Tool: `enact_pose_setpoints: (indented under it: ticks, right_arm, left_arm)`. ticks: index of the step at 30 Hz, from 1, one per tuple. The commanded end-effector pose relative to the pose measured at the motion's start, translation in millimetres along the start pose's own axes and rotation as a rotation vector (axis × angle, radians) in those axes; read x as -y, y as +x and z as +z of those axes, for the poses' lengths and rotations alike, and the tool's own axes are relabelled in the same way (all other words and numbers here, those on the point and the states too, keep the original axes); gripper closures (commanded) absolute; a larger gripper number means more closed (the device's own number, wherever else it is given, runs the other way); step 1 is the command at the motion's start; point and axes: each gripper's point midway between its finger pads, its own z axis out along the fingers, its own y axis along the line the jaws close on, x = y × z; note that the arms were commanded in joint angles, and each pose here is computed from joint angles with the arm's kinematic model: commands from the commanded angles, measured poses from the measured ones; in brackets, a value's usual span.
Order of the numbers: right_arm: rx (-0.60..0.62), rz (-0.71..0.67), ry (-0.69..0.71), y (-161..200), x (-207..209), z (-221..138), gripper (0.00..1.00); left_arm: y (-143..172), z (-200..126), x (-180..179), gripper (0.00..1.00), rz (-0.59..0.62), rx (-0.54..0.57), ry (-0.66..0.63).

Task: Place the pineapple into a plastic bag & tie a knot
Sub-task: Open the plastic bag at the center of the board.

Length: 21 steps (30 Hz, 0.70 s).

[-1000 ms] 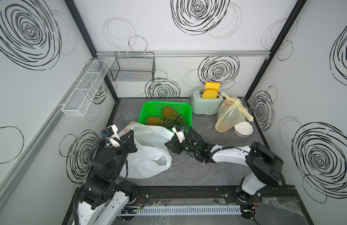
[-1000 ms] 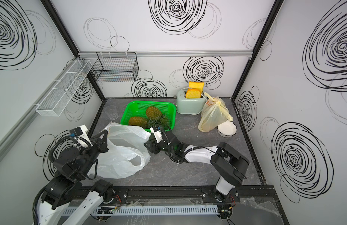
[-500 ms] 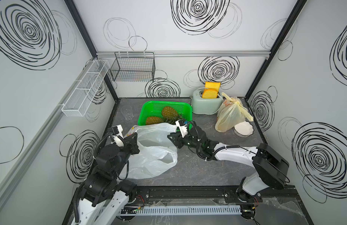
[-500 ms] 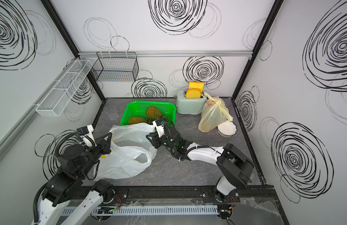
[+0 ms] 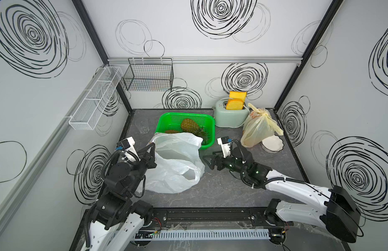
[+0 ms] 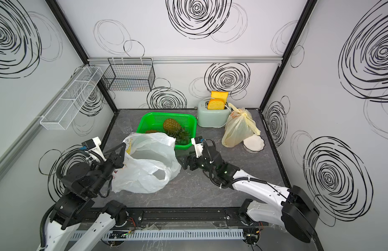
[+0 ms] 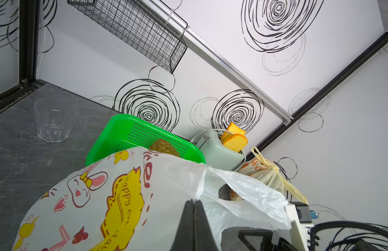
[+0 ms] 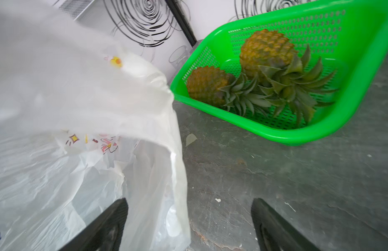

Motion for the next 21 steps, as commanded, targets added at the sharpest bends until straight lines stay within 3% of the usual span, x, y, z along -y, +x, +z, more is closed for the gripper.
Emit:
enact_pose_setpoints:
  ticks: [1, 4, 8, 21]
  right_arm:
    - [-0.143, 0.139, 0.026, 19, 14, 12, 0.06]
    - [-0.199, 0.129, -0.07, 19, -5, 25, 0.05]
    - [-0.155, 0.127, -0.148, 20, -13, 22, 0.03]
    - [-0.104, 0.033, -0.249, 45, -20, 7, 0.05]
  left_arm:
    - [-12, -3, 14, 1.0, -0.027, 0.05, 0.072]
    - [-10, -1, 13, 1.0, -0.032, 0.041, 0.069]
    - [-12, 1, 14, 1.0, -0.039, 0.045, 0.062]
    - [-34, 2, 14, 1.0, -0.125, 0.125, 0.04]
